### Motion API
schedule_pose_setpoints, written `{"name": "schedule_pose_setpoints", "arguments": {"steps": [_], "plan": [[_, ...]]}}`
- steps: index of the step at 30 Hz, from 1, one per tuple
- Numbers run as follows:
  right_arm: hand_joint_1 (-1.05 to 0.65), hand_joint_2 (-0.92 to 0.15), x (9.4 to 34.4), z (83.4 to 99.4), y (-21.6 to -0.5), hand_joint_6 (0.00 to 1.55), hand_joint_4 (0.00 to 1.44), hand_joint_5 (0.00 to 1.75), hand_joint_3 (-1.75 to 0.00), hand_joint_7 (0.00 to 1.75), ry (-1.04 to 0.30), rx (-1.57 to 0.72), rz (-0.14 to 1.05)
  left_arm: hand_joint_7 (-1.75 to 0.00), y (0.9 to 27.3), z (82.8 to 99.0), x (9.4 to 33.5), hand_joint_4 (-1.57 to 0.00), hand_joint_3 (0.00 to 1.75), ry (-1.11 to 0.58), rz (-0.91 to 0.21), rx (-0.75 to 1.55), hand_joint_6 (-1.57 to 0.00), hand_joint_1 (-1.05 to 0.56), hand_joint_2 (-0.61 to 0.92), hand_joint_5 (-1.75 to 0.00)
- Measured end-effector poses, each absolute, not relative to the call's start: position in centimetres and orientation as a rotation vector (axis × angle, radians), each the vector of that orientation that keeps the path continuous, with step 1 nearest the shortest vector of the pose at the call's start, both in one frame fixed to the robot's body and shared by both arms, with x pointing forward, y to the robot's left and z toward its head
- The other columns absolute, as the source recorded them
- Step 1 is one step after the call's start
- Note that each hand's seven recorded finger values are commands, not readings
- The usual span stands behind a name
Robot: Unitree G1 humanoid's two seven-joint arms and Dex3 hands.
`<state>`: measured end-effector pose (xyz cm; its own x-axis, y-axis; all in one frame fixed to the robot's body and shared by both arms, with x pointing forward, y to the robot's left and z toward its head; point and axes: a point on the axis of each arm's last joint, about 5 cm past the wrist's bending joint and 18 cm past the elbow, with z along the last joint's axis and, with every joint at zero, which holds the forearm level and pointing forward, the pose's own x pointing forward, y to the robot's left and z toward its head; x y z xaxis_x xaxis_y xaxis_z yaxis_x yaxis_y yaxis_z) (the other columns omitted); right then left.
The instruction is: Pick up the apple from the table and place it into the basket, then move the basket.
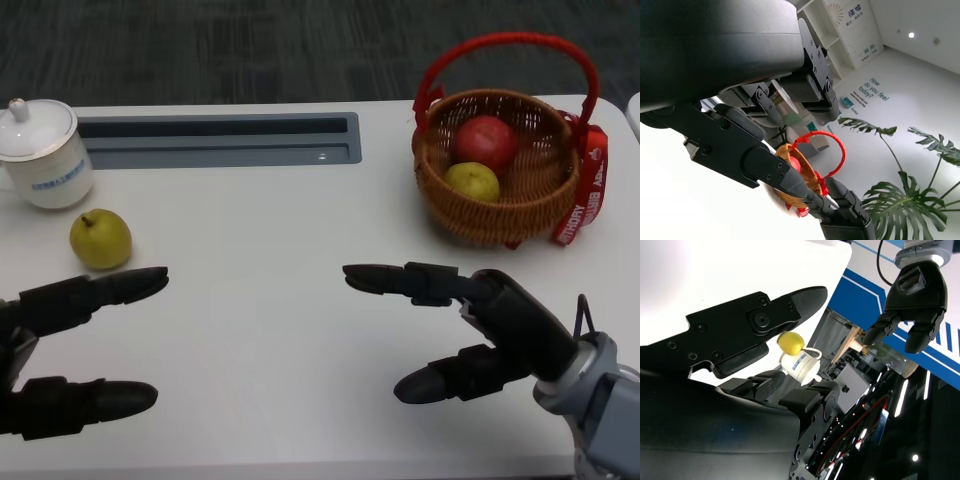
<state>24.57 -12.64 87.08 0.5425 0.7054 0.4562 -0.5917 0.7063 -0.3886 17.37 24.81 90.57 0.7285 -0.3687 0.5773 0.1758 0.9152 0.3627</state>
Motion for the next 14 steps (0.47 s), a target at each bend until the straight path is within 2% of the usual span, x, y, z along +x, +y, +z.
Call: {"name": "schedule_pose_setpoints", "arguments": {"steps": [14], "plan": [[-0.29,-0.78,24.1,86.75,-12.27,0.68,0.74,0.02,0.0,0.02,-0.67,-0.174,0.701,-0.02,24.84,90.43,17.36,-0.87,0.0,-0.701,-0.316,0.285,-0.77,-0.39,0.71,-0.03]]}}
